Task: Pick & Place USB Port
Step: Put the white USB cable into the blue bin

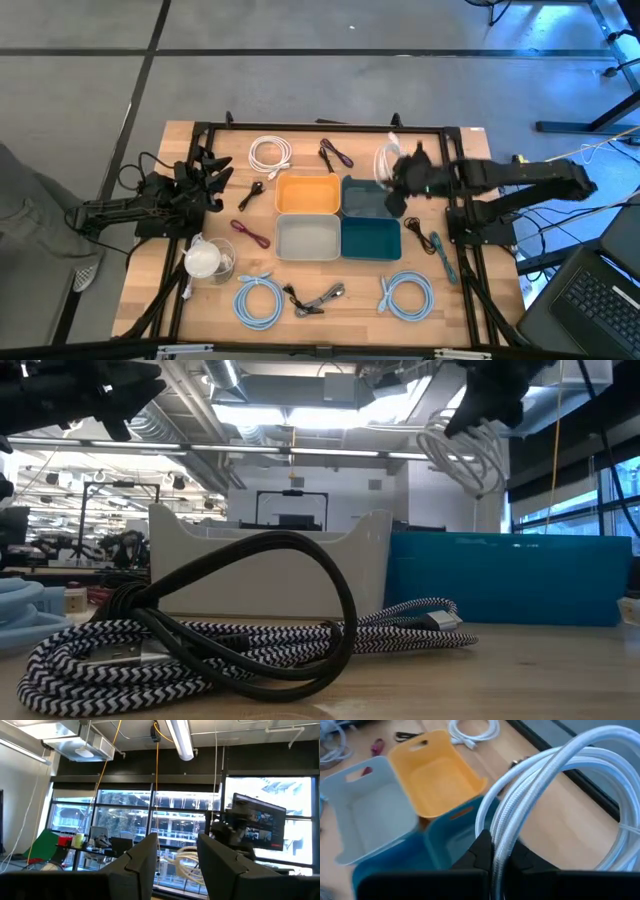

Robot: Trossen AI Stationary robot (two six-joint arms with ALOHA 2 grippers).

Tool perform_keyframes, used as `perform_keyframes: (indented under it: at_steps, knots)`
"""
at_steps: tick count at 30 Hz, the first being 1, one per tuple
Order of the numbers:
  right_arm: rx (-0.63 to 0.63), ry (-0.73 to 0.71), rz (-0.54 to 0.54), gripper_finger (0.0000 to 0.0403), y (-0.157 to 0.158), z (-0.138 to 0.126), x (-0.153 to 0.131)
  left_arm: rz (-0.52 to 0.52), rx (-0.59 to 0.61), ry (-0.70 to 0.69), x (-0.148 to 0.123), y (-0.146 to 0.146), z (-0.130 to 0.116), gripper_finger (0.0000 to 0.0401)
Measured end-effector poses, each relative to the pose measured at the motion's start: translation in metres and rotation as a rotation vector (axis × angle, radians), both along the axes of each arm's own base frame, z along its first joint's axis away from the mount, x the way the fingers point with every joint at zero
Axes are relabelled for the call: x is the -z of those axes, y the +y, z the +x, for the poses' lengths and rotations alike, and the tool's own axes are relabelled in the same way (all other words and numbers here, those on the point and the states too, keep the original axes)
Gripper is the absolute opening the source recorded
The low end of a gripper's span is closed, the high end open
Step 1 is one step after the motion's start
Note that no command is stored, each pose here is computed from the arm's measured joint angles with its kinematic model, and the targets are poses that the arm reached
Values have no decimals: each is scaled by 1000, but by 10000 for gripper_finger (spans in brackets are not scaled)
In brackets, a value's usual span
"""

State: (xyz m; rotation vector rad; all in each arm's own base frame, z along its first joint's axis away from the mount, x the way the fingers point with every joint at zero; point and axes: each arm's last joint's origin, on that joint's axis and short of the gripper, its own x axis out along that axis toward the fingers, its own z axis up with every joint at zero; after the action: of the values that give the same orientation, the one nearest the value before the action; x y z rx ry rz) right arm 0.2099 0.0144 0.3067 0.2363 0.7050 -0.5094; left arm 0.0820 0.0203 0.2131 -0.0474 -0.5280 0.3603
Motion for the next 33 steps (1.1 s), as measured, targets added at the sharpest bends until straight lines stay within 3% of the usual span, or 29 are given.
perform_keyframes:
  at_steps: [6,10,16,22,26,33]
  knots:
    - [-17,-11,-34,14,57,17,17,0,0,0,0,0,0,132]
    - [-66,21,-125,14,91,37,14,-4,2,-2,0,0,0,132]
    - [-51,294,-277,14,125,68,21,-44,26,-19,0,0,0,132]
    - [25,577,-288,14,147,85,55,-71,75,-31,0,-1,0,132]
    - [32,599,-236,14,164,93,66,-80,119,-16,2,-2,2,132]
    - [20,503,-196,14,184,101,52,-108,137,18,5,-2,3,132]
